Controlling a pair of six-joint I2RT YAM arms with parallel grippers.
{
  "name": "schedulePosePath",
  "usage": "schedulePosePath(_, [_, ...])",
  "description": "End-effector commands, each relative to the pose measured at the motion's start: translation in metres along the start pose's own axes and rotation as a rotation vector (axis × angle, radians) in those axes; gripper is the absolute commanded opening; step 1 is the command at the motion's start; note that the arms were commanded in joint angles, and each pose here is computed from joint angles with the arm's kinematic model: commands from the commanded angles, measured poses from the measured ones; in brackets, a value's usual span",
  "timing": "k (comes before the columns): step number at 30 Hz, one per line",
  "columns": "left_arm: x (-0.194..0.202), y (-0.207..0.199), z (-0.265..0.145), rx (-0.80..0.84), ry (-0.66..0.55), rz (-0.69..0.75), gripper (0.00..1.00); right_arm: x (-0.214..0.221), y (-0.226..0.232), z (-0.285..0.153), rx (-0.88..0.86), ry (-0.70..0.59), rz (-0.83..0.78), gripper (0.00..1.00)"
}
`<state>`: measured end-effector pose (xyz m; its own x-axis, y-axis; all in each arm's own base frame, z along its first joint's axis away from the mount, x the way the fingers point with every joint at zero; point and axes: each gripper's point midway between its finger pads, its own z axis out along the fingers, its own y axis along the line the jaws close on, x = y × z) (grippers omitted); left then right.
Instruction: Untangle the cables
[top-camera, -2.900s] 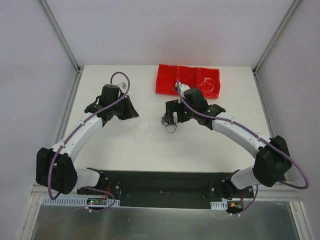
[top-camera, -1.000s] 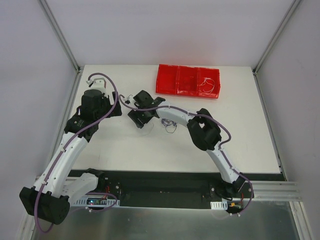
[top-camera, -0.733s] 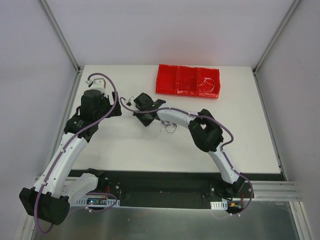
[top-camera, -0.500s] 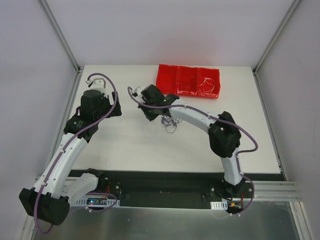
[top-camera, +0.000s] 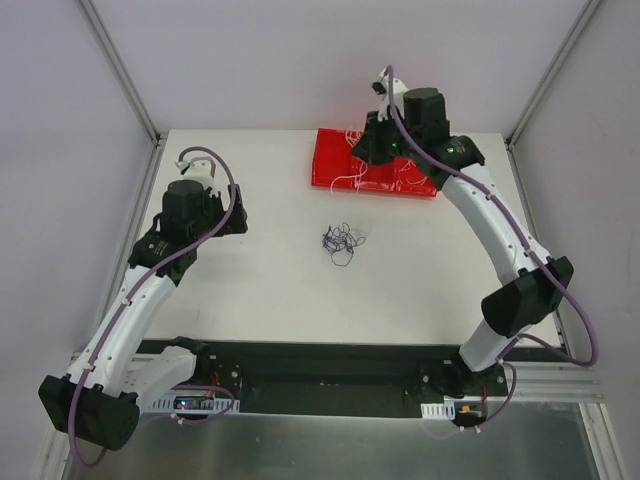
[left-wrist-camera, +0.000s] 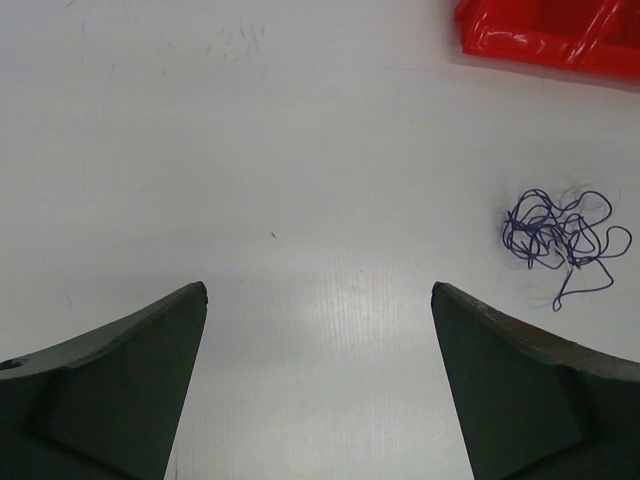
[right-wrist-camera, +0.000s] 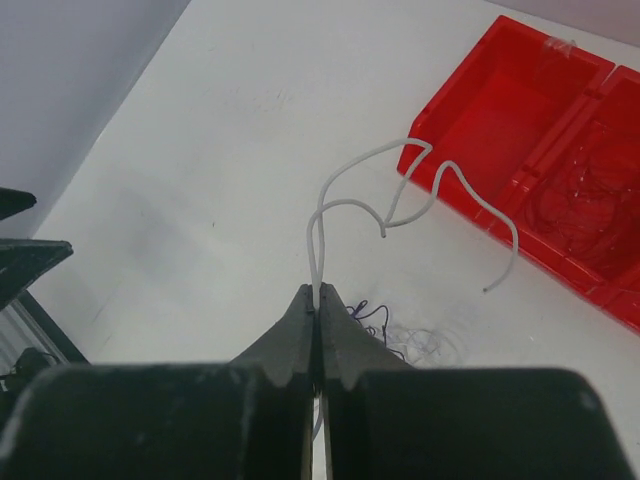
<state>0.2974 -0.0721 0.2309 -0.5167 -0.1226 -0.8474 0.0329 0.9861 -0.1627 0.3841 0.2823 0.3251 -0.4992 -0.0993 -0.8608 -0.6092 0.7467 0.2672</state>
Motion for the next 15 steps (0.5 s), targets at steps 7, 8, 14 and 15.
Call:
schedulePosePath(7, [0.001, -0.019, 0.002, 0.094, -0.001, 0.007, 0.99, -0.009, -0.096, -0.01, 0.001, 0.085, 0.25, 0.01])
schedulePosePath(8, [0.0, -0.02, 0.002, 0.098, -0.002, 0.012, 0.99, -0.005, -0.106, -0.01, 0.015, 0.09, 0.264, 0.01])
schedulePosePath(14, [0.005, -0.023, 0.006, 0.104, 0.018, 0.016, 0.99, 0.007, -0.162, -0.006, -0.003, 0.101, 0.364, 0.01])
schedulePosePath(15, [0.005, -0.024, 0.007, 0.106, 0.02, 0.019, 0.99, 0.008, -0.173, -0.007, -0.006, 0.097, 0.38, 0.01])
